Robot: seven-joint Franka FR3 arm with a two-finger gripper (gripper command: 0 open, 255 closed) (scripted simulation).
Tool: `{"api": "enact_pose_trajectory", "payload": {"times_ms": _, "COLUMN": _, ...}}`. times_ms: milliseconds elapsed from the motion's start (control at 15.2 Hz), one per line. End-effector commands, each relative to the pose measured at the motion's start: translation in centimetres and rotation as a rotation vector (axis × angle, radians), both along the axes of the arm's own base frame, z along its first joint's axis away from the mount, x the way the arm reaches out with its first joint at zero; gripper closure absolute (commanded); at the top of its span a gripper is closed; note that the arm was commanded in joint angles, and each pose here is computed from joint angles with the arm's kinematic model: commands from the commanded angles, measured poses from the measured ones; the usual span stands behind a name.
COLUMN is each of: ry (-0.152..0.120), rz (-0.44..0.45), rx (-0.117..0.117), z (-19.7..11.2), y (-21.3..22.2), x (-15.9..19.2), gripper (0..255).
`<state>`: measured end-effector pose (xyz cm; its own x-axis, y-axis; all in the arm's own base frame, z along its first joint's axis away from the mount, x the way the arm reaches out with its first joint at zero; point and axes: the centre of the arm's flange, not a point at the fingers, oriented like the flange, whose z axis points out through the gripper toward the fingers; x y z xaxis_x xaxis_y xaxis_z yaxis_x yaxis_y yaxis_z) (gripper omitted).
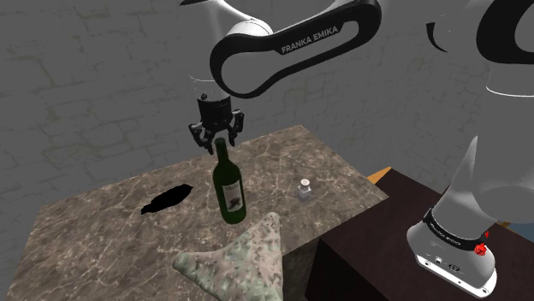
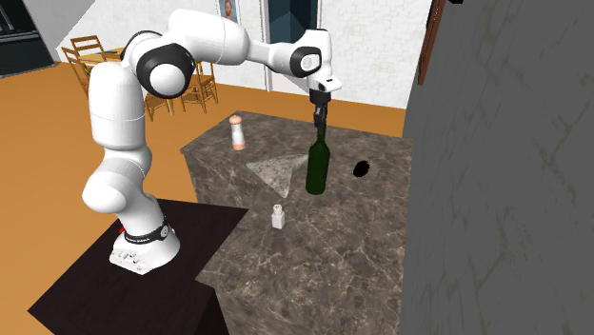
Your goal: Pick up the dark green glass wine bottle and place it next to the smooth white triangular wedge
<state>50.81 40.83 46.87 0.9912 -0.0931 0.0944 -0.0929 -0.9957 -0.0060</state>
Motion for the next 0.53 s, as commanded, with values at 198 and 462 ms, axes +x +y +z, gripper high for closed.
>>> {"api": "enact_pose_trajectory", "payload": {"times_ms": 198, "ry": 0.000, "rz": 0.000, "rx": 0.000, "z": 0.0, "y": 0.0, "x": 0.0, "gripper": 0}}
{"api": "enact_pose_trajectory", "payload": {"times_ms": 462, "ry": 0.000, "rz": 0.000, "rx": 0.000, "z": 4.0, "y": 0.0, "x": -0.4, "gripper": 0}}
